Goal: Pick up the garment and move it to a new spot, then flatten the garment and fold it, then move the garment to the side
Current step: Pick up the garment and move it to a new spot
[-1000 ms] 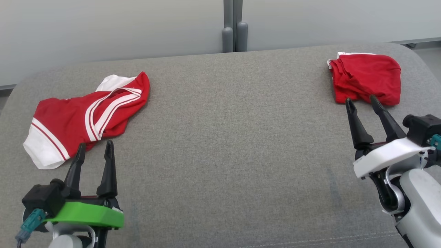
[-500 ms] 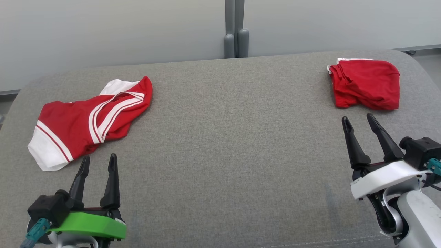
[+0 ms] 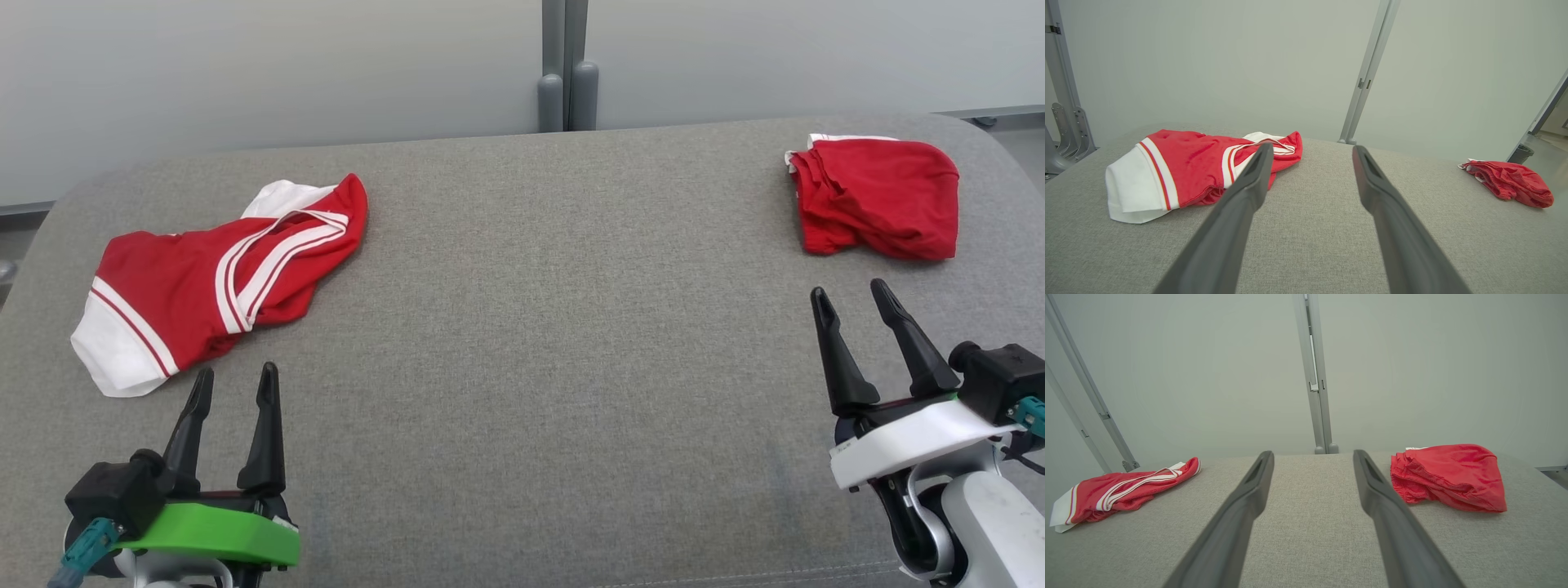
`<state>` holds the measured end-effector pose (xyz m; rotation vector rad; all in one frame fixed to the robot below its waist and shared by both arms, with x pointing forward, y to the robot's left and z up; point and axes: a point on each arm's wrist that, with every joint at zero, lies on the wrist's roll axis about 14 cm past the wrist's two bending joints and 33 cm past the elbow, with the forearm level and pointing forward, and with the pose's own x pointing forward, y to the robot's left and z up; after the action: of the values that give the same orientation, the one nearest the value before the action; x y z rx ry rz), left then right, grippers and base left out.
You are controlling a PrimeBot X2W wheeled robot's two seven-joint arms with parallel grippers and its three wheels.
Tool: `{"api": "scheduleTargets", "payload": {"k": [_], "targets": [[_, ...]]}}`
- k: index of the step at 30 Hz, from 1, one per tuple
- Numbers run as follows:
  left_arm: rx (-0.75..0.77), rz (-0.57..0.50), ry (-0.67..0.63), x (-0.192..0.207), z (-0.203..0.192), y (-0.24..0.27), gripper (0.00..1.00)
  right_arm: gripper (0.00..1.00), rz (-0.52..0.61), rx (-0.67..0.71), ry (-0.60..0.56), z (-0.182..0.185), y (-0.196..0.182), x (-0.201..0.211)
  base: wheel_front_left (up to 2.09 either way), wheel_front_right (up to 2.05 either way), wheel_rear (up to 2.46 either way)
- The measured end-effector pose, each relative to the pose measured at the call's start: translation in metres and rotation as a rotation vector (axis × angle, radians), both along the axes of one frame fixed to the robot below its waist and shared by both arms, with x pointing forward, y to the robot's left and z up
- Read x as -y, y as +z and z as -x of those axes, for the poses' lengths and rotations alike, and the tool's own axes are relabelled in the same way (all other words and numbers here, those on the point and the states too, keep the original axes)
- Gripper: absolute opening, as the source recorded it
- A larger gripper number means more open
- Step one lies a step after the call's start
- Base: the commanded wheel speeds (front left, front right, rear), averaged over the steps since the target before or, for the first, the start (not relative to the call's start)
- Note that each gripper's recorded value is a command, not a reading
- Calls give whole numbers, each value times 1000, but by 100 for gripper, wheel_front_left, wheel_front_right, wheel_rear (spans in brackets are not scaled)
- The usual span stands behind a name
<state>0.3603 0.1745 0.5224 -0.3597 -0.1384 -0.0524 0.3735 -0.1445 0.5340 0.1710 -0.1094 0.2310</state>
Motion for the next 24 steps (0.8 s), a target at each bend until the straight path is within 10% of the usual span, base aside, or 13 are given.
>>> {"api": "scheduleTargets", "payload": {"k": [24], "targets": [[-5,1,2,0,2,-1,100,100,-11,3,15,6,-2,-6,0,0,0]]}}
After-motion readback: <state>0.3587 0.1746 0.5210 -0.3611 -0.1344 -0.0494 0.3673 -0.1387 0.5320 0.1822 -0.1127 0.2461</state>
